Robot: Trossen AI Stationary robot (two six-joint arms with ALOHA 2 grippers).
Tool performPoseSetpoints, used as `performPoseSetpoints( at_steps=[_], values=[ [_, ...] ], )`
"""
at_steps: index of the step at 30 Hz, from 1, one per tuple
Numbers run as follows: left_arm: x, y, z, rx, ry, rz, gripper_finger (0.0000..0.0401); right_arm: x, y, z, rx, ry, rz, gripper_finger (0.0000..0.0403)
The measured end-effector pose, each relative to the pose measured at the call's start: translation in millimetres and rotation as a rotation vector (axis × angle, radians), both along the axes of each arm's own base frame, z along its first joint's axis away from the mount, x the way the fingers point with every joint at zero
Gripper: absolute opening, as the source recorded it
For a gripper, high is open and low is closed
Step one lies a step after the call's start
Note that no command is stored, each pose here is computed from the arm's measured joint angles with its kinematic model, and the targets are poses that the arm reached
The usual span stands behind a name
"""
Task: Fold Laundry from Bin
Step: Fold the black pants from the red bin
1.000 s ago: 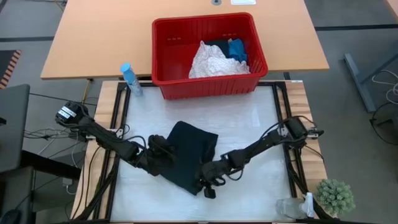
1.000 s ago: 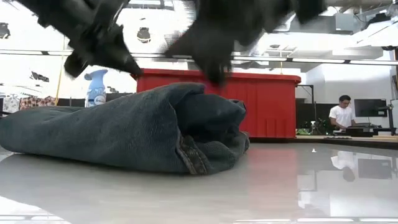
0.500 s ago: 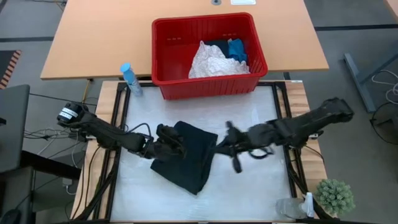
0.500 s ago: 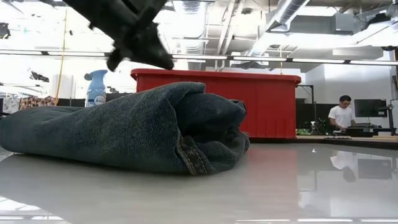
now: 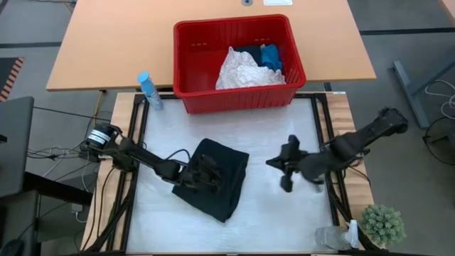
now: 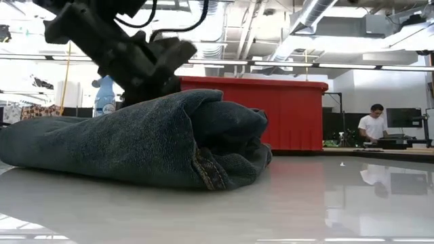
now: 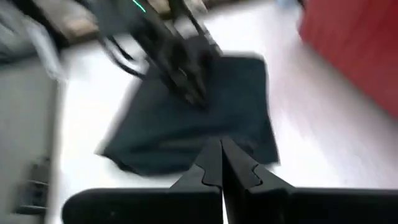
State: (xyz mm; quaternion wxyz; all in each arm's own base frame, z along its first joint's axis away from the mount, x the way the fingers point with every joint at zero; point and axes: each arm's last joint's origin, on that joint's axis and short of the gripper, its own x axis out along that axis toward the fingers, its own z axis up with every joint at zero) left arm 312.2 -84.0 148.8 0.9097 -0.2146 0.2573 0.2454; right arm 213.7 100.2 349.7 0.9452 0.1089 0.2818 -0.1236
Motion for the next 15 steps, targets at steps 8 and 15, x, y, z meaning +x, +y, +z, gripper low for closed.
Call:
performPoseSetpoints(
  at_steps=[8, 15],
  values=[
    [-17.1, -12.1, -15.4, -0.065, 0.123, 0.082, 0.0000, 31.6, 27.1, -43.2, -0.026, 0.178, 0.052, 0.0020],
    [-56.4, -55.1, -23.5, -0.244, 0.214, 0.189, 0.0000, 33.4, 30.4, -48.1, -0.052, 0.221, 0.115, 0.0020]
  ],
)
